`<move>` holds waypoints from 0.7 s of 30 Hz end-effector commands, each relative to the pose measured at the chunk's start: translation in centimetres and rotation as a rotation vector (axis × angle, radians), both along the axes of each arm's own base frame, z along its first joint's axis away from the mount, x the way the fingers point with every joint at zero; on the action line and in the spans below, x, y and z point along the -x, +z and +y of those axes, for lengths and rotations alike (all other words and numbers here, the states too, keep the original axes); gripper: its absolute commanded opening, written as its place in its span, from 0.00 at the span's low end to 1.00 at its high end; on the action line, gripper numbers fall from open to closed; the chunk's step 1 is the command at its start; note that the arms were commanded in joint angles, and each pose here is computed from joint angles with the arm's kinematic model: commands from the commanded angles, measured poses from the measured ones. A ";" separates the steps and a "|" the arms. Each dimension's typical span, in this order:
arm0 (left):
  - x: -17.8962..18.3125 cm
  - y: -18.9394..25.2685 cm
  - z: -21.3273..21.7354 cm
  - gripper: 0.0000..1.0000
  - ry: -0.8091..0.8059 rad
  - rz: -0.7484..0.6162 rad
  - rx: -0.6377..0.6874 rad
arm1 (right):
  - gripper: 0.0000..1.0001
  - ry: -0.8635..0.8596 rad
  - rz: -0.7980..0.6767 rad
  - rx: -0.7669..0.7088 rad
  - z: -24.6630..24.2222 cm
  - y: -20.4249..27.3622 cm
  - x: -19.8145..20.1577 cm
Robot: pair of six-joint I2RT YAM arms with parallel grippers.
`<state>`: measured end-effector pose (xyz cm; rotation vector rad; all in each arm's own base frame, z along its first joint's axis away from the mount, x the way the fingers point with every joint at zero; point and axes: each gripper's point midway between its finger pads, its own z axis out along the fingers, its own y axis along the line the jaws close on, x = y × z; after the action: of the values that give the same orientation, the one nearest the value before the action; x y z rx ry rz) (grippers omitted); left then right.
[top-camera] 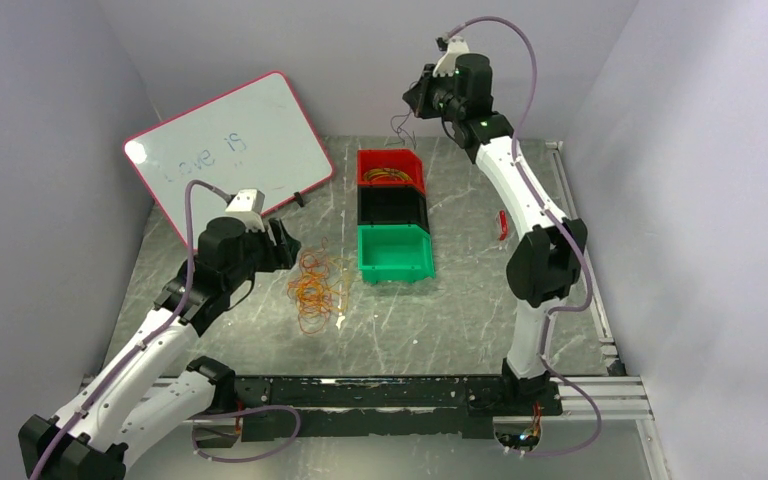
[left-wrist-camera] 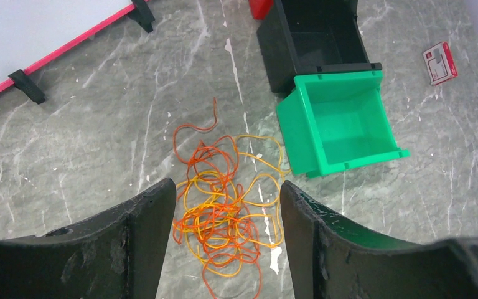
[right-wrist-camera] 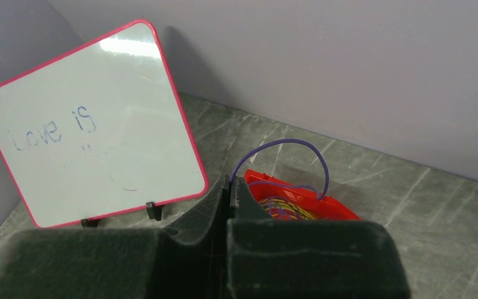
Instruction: Untangle the cables
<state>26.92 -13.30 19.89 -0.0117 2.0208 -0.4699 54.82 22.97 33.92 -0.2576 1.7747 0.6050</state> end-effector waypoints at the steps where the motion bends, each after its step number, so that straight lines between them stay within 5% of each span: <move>1: 0.0 1.3 0.5 0.67 0.011 -0.026 -0.019 | 0.00 0.055 -0.043 -0.036 1.2 1.1 -0.9; 21: 0.3 0.5 0.5 0.67 0.008 -0.008 -0.021 | 0.00 0.088 0.167 -0.050 3.1 -10.6 -3.3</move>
<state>26.59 -12.71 19.39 -0.0122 2.0416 -0.4350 57.79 25.74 25.69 -0.2590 1.8812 0.7260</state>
